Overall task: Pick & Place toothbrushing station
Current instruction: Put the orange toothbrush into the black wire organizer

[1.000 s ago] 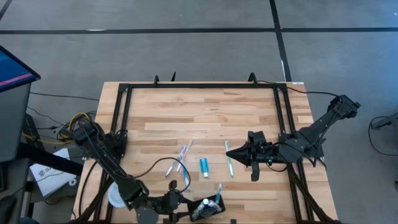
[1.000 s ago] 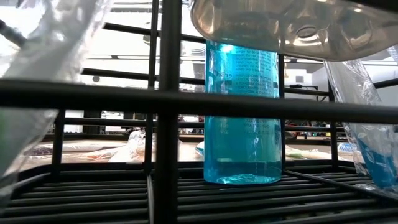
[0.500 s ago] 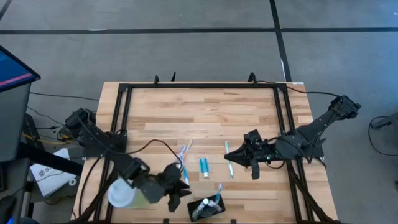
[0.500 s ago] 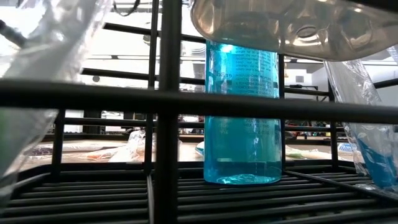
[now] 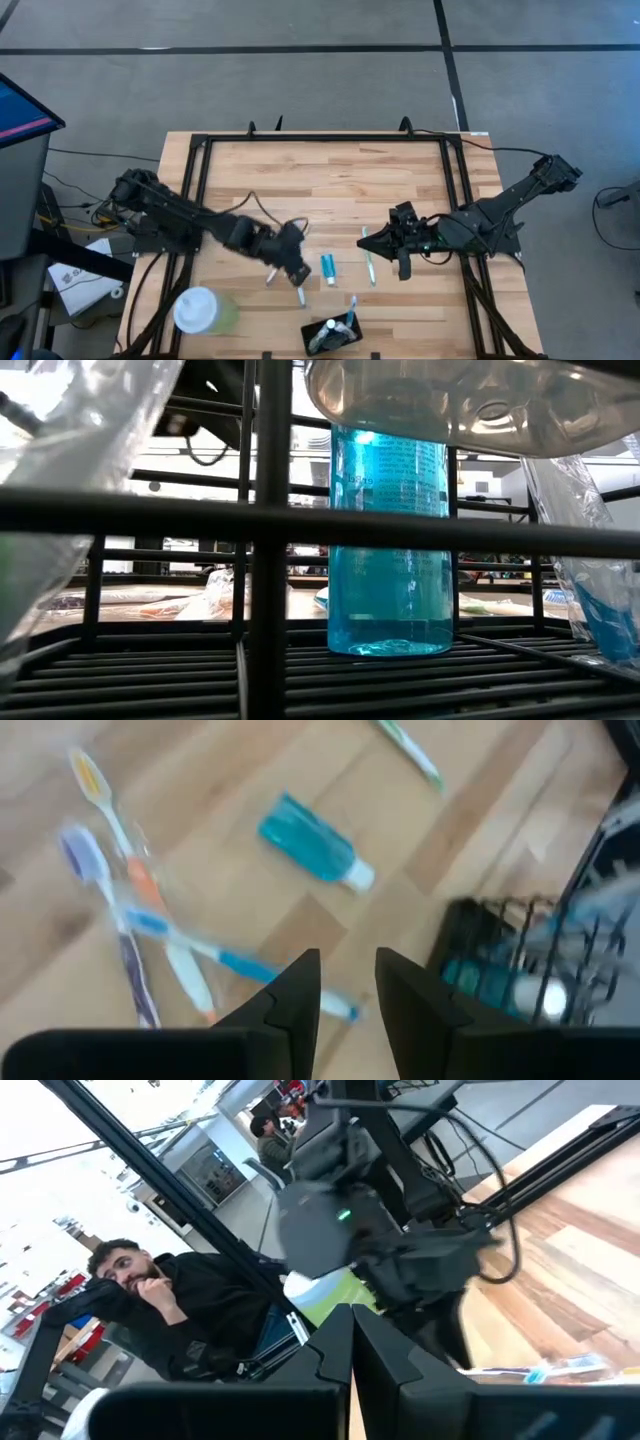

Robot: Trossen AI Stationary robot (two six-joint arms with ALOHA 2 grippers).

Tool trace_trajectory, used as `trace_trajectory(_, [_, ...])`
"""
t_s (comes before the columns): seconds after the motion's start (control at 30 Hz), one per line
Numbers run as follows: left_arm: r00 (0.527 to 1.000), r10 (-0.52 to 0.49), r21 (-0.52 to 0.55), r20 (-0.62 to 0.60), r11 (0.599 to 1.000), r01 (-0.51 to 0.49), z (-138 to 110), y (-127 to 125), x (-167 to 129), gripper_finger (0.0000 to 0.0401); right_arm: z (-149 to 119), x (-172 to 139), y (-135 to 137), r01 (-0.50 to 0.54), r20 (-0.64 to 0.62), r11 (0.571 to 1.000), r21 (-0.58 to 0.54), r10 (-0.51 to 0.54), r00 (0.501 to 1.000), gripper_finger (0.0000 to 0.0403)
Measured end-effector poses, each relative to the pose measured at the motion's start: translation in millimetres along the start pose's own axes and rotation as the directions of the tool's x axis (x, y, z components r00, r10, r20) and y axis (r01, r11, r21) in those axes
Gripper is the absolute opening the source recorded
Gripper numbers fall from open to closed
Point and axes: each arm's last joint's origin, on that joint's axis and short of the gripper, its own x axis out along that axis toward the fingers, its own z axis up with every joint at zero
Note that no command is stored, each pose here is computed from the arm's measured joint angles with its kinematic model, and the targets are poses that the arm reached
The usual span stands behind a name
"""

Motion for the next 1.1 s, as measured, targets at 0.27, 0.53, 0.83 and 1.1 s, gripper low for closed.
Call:
trace_trajectory(0.27, [0.996, 0.083, -0.083, -0.034, 0.993, -0.086, 42, 32, 14, 0.0095, 6, 4, -6, 0.026, 0.021, 1.0, 0.004, -0.026, 0.999, 0.0])
trace_trajectory(0.53, [0.971, 0.189, -0.071, -0.148, 0.977, -0.201, 49, 52, 56, 0.0103, 5, 4, -7, 0.03, 0.012, 1.0, 0.002, -0.03, 0.999, 0.0])
trace_trajectory(0.83, [0.946, 0.246, -0.029, -0.211, 0.966, -0.258, 38, 56, 83, 0.0156, 1, 2, -5, 0.017, -0.027, 1.0, -0.009, -0.017, 0.999, 0.0])
trace_trajectory(1.1, [0.951, 0.24, -0.042, -0.195, 0.967, -0.252, 47, 61, 84, 0.0168, -1, 2, -7, 0.028, -0.043, 0.999, -0.019, -0.029, 0.999, 0.0])
